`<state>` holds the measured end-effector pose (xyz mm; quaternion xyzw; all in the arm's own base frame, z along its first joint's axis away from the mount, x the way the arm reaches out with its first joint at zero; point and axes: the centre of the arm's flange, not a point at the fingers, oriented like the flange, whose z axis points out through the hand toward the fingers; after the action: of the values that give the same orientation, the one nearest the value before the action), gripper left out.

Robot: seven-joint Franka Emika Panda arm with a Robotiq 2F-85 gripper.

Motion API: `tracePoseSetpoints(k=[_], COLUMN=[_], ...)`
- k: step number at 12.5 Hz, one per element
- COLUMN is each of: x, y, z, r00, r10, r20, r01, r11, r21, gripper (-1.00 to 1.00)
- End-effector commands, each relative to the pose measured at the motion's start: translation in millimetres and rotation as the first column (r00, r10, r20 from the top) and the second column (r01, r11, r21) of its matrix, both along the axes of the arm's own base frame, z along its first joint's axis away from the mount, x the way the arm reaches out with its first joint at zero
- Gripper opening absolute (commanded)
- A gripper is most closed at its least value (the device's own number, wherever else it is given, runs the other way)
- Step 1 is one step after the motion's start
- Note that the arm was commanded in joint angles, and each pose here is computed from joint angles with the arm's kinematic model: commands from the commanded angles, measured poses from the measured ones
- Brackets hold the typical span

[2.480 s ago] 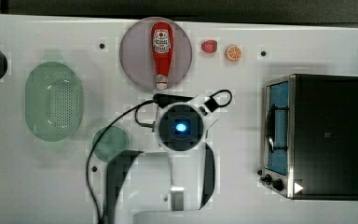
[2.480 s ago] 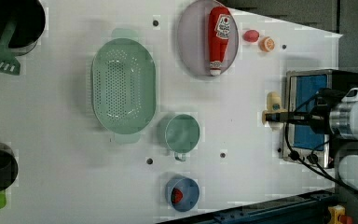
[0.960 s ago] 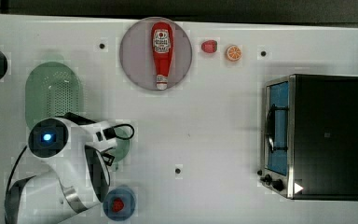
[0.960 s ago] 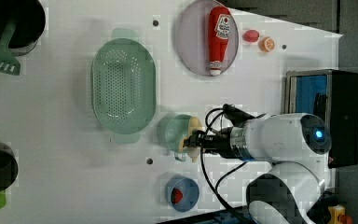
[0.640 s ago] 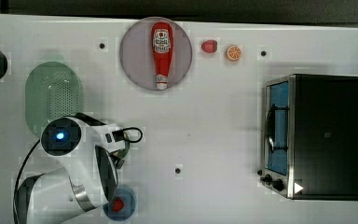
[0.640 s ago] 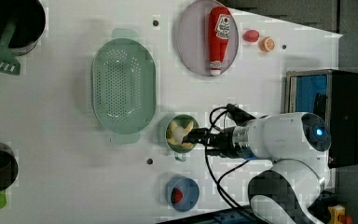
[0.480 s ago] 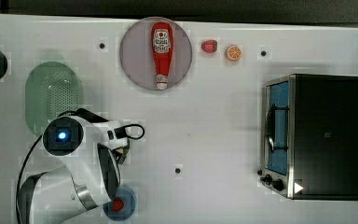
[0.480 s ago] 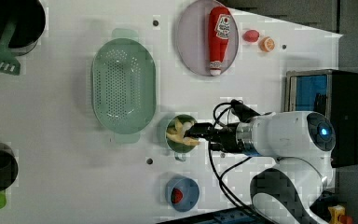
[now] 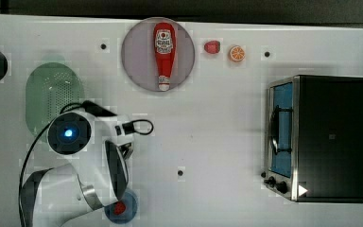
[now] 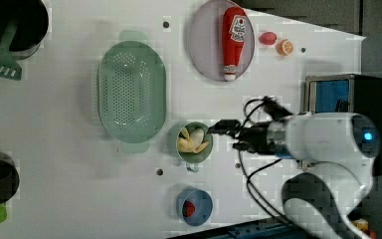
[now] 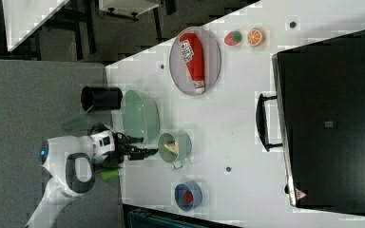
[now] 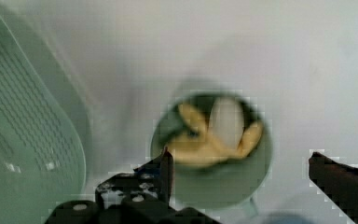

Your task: Pick Banana and place it in mug.

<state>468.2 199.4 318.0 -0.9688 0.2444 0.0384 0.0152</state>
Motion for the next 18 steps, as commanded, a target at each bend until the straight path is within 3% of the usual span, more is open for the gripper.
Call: tracePoseSetpoints(k=[1, 4, 6, 8, 9, 13, 18], x=[47, 51, 40, 35, 33, 21, 21], y=[-107, -187, -222, -238, -242, -247, -251], z=[92, 166, 211, 253, 266, 286, 282], r00=[0.957, 0.931, 0.919, 0.912, 0.916, 0.920, 0.917], r10=[-0.266, -0.333, -0.381, -0.399, -0.394, -0.391, -0.398], r20=[0.113, 0.148, 0.103, 0.092, 0.080, 0.023, 0.018], r01=[0.262, 0.331, 0.380, 0.398, 0.396, 0.391, 0.399], r11=[0.964, 0.943, 0.924, 0.917, 0.918, 0.918, 0.915], r21=[0.044, 0.038, 0.035, 0.028, -0.004, -0.060, -0.060], gripper=[1.00, 1.00, 1.00, 1.00, 1.00, 1.00, 1.00])
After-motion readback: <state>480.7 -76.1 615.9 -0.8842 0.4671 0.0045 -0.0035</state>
